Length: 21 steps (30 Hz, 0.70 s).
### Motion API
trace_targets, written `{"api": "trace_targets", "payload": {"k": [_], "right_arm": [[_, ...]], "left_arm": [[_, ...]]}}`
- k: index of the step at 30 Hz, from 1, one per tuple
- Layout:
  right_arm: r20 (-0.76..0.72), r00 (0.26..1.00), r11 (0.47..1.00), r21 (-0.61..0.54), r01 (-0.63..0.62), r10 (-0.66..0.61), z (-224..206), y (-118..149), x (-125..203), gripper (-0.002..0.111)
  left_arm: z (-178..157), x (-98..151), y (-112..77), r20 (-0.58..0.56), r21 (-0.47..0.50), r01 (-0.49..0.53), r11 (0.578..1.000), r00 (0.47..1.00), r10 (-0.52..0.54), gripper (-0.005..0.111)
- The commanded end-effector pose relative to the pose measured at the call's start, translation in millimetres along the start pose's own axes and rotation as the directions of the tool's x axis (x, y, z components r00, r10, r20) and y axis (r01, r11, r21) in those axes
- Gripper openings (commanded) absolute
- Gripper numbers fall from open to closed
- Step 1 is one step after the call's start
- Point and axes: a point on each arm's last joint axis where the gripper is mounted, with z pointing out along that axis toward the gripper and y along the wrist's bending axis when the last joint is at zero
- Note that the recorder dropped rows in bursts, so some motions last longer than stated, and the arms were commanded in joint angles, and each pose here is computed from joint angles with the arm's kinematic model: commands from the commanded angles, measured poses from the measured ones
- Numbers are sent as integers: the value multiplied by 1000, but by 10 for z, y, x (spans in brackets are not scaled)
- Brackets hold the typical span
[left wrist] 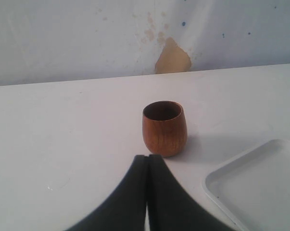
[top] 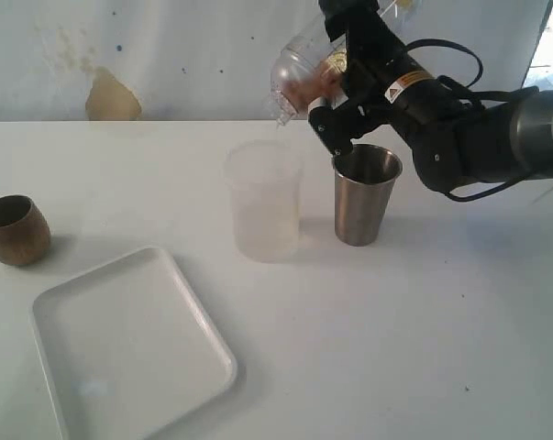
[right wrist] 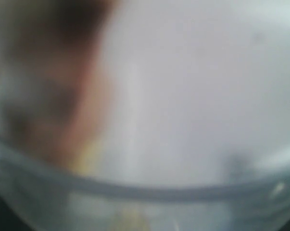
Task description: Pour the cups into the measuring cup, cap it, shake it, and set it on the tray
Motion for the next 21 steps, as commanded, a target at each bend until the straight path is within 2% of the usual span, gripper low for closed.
{"api": "trace_targets", "payload": {"k": [1,16,21], "right_arm": [[-45,999,998,60,16,-14,4,-106,87,0],[-44,999,1000,19,-6,6,5,-67,87,0],[-114,986,992,-31,-125,120,0,-9,147,0]], "left_arm": [[0,7,0,6,-1,-1,1000,1000,1,0],[0,7,0,6,-1,-1,1000,1000,1,0],[0,7,0,6,-1,-1,1000,1000,1,0]]}}
